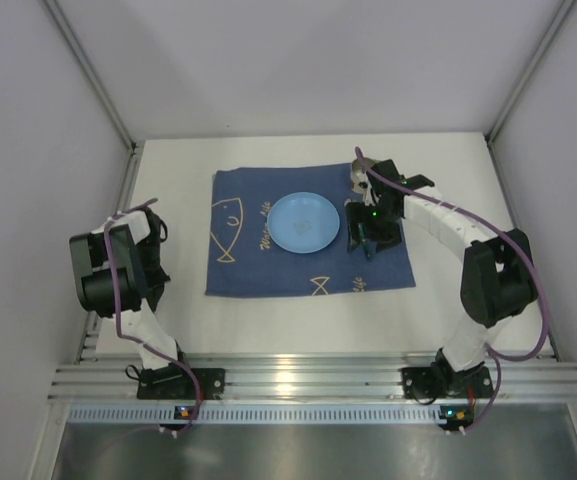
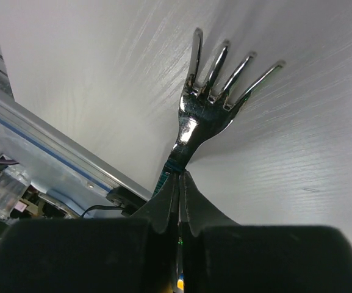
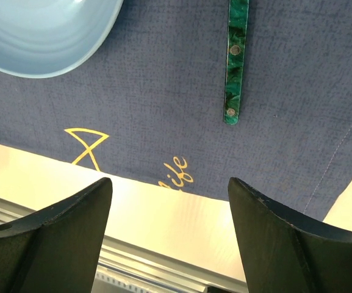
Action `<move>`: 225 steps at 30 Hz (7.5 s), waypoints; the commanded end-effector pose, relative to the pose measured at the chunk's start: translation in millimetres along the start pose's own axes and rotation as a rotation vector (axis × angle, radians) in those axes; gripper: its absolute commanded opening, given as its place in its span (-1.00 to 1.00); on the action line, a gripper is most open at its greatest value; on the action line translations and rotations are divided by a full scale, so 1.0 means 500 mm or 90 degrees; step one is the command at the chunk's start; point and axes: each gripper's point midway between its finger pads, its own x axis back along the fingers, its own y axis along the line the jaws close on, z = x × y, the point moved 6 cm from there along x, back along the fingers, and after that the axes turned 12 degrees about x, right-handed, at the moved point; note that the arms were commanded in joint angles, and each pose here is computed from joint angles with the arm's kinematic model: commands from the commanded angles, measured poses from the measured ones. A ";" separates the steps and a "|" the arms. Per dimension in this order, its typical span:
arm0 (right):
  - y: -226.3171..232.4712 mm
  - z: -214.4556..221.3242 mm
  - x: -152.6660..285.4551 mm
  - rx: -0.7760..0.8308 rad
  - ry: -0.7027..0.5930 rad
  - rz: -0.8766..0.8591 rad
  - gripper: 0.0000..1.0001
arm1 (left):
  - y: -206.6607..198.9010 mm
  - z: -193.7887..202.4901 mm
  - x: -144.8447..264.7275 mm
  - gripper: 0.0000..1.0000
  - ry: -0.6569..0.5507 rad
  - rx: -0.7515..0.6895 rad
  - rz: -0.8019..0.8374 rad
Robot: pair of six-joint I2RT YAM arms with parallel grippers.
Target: Set the dinner table for one person
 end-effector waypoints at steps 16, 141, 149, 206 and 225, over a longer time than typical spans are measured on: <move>0.015 -0.033 0.162 0.008 -0.108 0.055 0.54 | -0.072 -0.062 0.252 -1.00 -0.209 0.035 0.374; -0.020 0.056 0.303 -0.062 -0.315 0.000 0.99 | -0.249 -0.034 0.444 0.97 -0.572 -0.082 0.439; 0.023 0.090 0.398 -0.039 -0.458 -0.031 1.00 | -0.143 -0.027 0.246 0.97 -0.657 0.049 0.448; 0.028 0.239 0.432 -0.032 -0.671 -0.042 1.00 | -0.240 -0.057 0.159 0.97 -0.868 -0.098 0.677; -0.012 0.104 0.316 -0.077 -0.590 -0.004 0.99 | -0.239 -0.055 0.155 0.97 -0.867 -0.101 0.676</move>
